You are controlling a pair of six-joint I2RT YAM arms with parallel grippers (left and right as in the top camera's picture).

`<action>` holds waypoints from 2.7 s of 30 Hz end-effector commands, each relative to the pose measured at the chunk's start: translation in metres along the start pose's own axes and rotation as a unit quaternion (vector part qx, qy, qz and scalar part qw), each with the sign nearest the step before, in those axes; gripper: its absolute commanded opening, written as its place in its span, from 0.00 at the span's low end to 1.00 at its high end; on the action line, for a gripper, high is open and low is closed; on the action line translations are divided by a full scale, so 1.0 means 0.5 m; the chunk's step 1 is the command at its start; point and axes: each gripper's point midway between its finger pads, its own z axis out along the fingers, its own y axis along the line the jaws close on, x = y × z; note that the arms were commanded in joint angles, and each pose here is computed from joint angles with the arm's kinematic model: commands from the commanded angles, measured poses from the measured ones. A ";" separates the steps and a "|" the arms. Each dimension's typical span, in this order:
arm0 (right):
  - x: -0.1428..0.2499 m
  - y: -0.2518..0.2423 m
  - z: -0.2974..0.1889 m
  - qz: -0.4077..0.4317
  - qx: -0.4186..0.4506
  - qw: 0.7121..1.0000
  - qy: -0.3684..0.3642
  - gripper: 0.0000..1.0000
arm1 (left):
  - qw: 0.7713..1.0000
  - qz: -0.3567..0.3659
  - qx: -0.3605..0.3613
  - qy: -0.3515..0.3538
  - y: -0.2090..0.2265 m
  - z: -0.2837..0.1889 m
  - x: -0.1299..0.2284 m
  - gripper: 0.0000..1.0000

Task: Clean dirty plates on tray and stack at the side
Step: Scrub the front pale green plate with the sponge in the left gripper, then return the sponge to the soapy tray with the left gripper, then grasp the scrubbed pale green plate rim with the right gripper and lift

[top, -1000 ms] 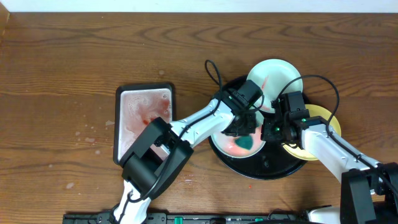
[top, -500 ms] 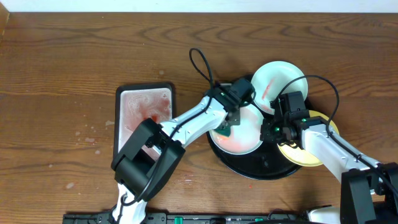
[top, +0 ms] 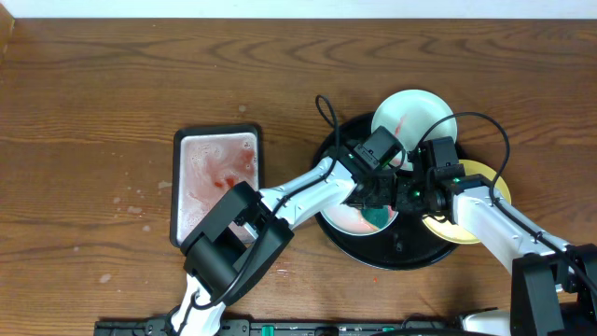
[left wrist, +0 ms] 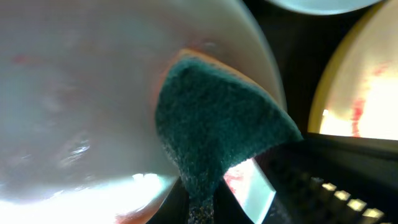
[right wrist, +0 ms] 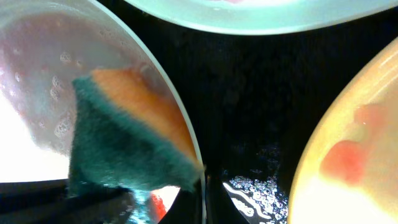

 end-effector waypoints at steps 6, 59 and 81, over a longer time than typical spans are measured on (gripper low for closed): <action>0.013 -0.020 0.005 -0.004 0.022 1.000 0.007 0.01 | 0.947 -0.028 -0.308 -0.087 0.264 -0.087 -0.046 0.07; -0.100 0.109 -0.335 -0.240 0.289 0.862 -0.341 0.01 | 0.945 -0.154 -0.141 -0.252 0.431 -0.601 0.119 0.83; -0.039 0.250 -0.446 -0.420 0.356 0.732 -0.401 0.01 | 0.945 -0.154 -0.142 -0.250 0.432 -0.599 0.118 0.83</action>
